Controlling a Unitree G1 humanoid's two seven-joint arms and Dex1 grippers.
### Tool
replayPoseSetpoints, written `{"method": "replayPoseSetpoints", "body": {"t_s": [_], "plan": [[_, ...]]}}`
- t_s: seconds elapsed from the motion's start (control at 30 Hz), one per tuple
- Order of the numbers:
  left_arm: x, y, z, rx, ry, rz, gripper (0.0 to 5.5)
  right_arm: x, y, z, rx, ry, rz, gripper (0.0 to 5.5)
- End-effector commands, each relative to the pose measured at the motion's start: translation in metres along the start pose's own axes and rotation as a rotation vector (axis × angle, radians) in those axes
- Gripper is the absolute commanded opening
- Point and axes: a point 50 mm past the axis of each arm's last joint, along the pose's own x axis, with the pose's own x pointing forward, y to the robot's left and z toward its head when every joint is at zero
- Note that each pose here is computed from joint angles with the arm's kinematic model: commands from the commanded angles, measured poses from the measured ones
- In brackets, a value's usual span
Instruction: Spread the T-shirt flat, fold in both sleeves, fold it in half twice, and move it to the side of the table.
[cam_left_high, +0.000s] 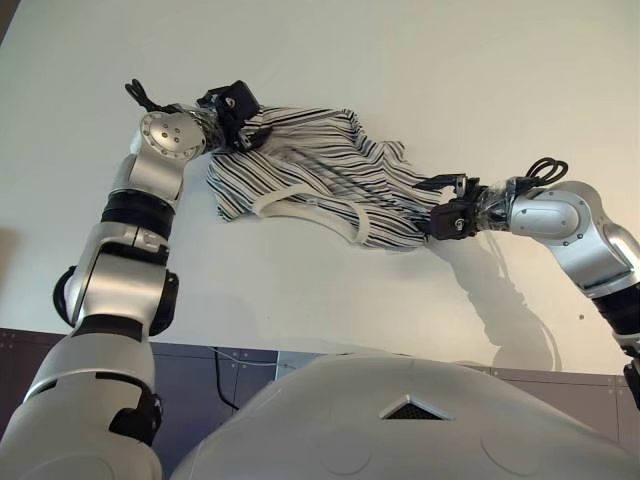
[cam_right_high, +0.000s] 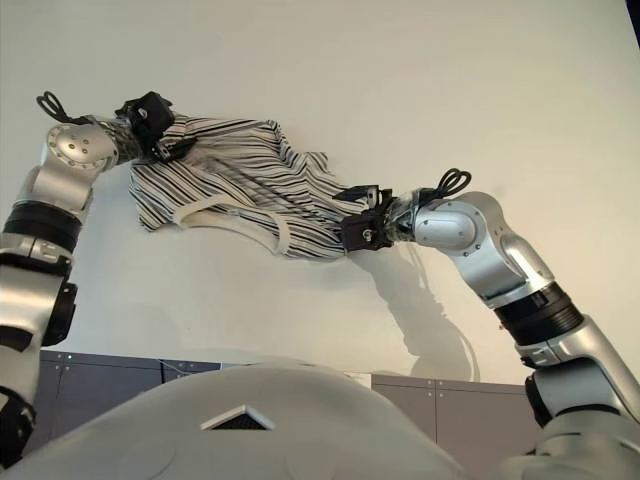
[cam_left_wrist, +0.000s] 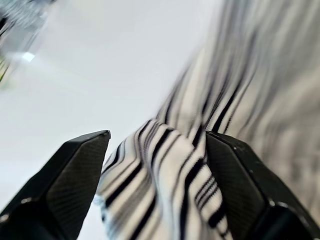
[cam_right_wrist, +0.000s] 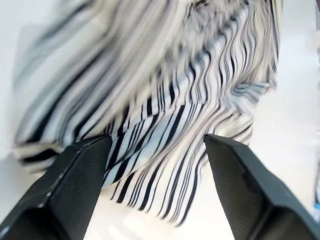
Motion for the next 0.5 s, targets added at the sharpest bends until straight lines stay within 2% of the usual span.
{"method": "replayPoseSetpoints", "body": {"t_s": [0.03,0.07,0.13,0.2,0.23,0.33,0.43,0.5], "plan": [[-0.011,0.025,0.008,-0.171,-0.169,0.209,3.42,-0.003,0.022,-0.027,0.109,0.137,0.094,3.42],[-0.019,0.03,0.012,-0.215,-0.253,0.245,3.42,-0.007,0.02,-0.023,0.156,0.092,0.056,3.42],[-0.047,0.02,0.019,-0.232,-0.405,0.206,3.42,-0.021,-0.009,0.003,0.387,-0.151,-0.162,3.42],[-0.071,-0.004,0.02,-0.243,-0.447,0.1,3.42,-0.034,-0.034,0.019,0.542,-0.341,-0.297,3.42],[-0.081,-0.026,0.015,-0.22,-0.416,-0.008,3.42,-0.031,-0.044,0.017,0.579,-0.355,-0.341,3.42],[-0.094,-0.084,-0.011,-0.095,-0.239,-0.339,3.42,0.008,-0.044,-0.004,0.631,-0.191,-0.382,3.42],[-0.089,-0.102,-0.046,0.065,-0.007,-0.406,3.42,0.046,-0.017,-0.015,0.653,-0.064,-0.261,3.42],[-0.097,-0.109,-0.051,0.1,0.025,-0.449,3.42,0.068,-0.003,-0.033,0.665,0.085,-0.245,3.42]]}}
